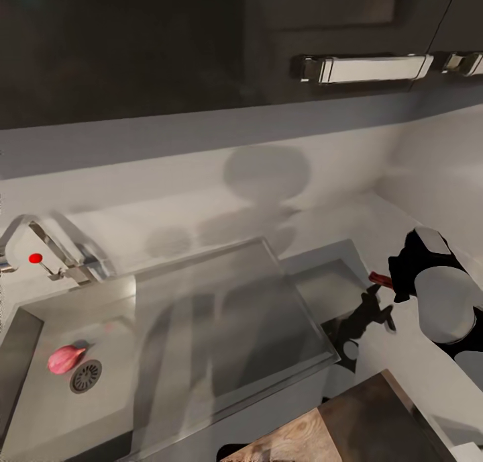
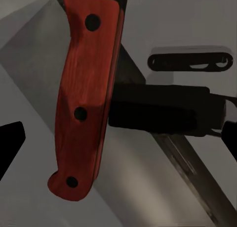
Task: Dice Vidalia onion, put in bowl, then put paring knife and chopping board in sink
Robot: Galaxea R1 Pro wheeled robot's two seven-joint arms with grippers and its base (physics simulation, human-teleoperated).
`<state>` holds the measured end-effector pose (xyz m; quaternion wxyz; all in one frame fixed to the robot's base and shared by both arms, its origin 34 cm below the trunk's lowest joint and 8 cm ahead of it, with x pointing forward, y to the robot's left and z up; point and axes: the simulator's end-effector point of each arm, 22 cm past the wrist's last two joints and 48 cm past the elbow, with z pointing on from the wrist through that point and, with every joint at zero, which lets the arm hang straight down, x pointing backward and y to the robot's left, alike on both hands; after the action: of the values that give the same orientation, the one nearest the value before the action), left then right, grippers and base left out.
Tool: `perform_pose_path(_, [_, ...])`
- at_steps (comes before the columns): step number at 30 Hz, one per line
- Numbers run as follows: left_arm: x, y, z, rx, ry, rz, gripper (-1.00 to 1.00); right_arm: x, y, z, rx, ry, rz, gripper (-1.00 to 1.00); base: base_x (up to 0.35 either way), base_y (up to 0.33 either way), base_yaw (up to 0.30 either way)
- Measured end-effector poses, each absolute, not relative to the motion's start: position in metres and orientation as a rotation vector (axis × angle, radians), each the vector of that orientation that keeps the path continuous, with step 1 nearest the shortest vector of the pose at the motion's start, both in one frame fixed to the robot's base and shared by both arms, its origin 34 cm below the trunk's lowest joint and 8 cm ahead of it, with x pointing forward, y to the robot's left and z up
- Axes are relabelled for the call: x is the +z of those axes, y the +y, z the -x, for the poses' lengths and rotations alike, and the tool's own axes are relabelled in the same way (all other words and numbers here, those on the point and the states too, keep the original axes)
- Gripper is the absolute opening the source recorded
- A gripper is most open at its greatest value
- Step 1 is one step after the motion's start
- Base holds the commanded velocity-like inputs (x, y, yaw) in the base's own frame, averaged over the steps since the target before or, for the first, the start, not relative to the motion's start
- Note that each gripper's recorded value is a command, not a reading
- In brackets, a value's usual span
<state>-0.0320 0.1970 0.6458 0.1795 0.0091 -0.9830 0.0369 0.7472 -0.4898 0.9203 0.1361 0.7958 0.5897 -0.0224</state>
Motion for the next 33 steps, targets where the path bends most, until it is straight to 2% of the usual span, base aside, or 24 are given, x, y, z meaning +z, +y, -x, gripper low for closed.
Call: perform_pose_path(33, [0.6479,0.1970,0.0373,0.104,-2.764,-0.027,1.00,0.9101,-0.4887,-0.7422,-0.097,1.722,-2.321,1.00,0.000,0.000,0.022])
